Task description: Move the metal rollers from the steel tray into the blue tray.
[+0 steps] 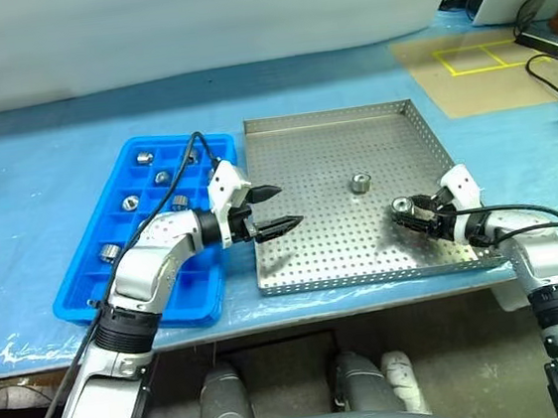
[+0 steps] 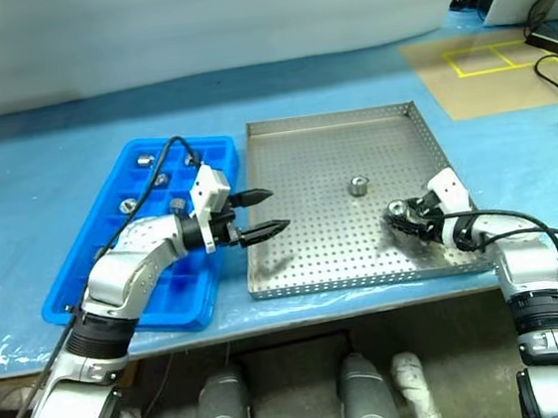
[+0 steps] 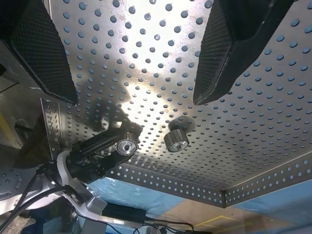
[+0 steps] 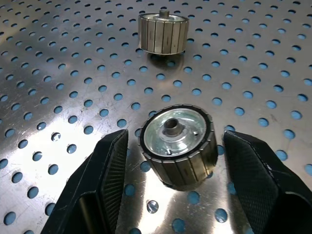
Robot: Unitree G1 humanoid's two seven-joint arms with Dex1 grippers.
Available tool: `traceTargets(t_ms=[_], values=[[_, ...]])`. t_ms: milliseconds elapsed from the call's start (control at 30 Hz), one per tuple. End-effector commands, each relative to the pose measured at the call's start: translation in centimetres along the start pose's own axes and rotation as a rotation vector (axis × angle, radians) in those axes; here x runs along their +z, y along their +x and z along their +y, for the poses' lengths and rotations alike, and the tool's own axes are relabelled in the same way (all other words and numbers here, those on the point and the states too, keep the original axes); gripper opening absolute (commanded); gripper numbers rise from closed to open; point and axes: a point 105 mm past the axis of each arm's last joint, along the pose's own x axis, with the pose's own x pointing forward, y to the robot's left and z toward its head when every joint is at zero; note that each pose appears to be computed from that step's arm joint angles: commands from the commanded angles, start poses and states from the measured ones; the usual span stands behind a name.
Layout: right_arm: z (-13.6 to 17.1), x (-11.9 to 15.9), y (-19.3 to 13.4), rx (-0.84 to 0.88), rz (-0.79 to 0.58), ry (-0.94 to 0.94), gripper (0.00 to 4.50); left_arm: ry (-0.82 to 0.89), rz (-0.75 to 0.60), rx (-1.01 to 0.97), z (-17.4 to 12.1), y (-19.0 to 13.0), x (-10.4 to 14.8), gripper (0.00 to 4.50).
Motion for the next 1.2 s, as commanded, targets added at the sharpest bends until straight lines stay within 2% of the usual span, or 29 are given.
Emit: traceTargets(t_ms=[33, 133, 233, 467, 533, 633, 700, 800, 900, 1067, 1200], values=[[0.1, 0.4, 0.2, -0.009, -0.011, -0.039, 3.23, 0.038, -0.018, -0.007, 0.0, 0.1, 0.6, 4.02], [0.1, 0.5, 0.2, -0.014, -0.026, -0.034, 2.65, 0.044, -0.012, 0.000, 0.2, 0.1, 0.4, 4.06], [-0.3, 0.0, 0.2, -0.045, -0.002, -0.055, 1.74, 0.043, -0.013, 0.002, 0.2, 0.1, 0.4, 4.06], [0.9, 1.8, 0.6, 0.035, -0.041, -0.080, 1.72, 0.070, -0.012, 0.030, 0.5, -1.0, 0.5, 4.06], [2.4, 3.8, 0.7, 0.119, -0.087, -0.106, 1.72, 0.084, -0.023, 0.051, 0.8, -2.0, 1.1, 4.06], [6.2, 9.0, 0.6, 0.284, -0.217, -0.137, 1.72, 0.095, -0.027, 0.124, 2.0, -4.5, 1.8, 4.06], [8.1, 11.5, 0.5, 0.353, -0.271, -0.154, 1.72, 0.099, -0.021, 0.175, 2.7, -6.1, 2.0, 4.06], [11.0, 13.9, 2.9, 0.442, -0.332, -0.206, 1.72, 0.120, 0.002, 0.322, 4.2, -9.9, 2.2, 4.06], [12.9, 14.6, 6.0, 0.483, -0.343, -0.234, 1.72, 0.128, 0.001, 0.430, 5.2, -12.2, 2.5, 4.06], [15.9, 15.3, 10.8, 0.546, -0.354, -0.226, 1.72, 0.138, 0.010, 0.532, 5.7, -14.3, 2.4, 4.06], [18.2, 16.0, 12.9, 0.599, -0.364, -0.256, 1.72, 0.141, 0.005, 0.581, 5.5, -15.0, 2.4, 4.06]])
